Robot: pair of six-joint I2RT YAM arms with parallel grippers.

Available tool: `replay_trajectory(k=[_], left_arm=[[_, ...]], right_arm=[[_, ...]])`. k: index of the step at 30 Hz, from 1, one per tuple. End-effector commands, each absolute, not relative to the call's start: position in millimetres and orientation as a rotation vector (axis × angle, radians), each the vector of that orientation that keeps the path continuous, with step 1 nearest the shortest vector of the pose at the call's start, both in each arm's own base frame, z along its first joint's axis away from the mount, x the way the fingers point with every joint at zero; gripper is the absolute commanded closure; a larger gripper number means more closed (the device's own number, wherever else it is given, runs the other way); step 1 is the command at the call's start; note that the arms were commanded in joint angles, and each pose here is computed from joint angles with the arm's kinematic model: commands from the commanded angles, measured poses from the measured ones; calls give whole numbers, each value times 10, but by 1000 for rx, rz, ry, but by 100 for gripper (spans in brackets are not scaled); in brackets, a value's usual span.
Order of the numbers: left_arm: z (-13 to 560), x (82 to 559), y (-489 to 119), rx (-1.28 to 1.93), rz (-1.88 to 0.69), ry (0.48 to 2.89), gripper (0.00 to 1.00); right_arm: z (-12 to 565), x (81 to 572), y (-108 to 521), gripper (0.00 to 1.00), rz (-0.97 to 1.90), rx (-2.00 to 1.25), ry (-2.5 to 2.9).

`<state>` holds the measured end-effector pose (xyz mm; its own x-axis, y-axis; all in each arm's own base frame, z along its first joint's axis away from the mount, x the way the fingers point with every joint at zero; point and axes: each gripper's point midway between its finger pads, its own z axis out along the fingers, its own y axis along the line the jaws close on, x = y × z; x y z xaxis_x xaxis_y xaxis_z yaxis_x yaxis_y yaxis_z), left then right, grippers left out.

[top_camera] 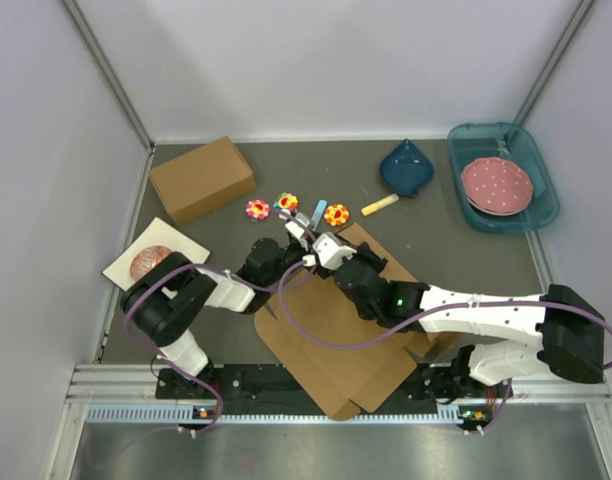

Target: Fold the paper box

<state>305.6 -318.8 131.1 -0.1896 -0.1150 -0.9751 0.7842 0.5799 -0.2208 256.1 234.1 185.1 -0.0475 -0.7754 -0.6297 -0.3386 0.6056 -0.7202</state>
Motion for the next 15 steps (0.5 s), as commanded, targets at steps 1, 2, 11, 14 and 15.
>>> replay_trajectory(k=[1,2,11,14,15], left_arm=[[3272,2980,-3059,405,-981,861,13],[3294,2961,-3062,409,-988,854,13],[3443,2832,-3083,452,-1029,804,13],[3487,2799,-3058,462,-1019,786,13],[3482,2815,-3043,460,-1011,787,13]], right_arm=[[1152,2194,2632,100,-185,-1182,1763],[1164,2189,2644,100,-180,-1181,1760],[1200,2166,2677,100,-146,-1189,1758],[1200,2160,2686,100,-140,-1193,1758],[1198,2160,2688,100,-140,-1192,1760]])
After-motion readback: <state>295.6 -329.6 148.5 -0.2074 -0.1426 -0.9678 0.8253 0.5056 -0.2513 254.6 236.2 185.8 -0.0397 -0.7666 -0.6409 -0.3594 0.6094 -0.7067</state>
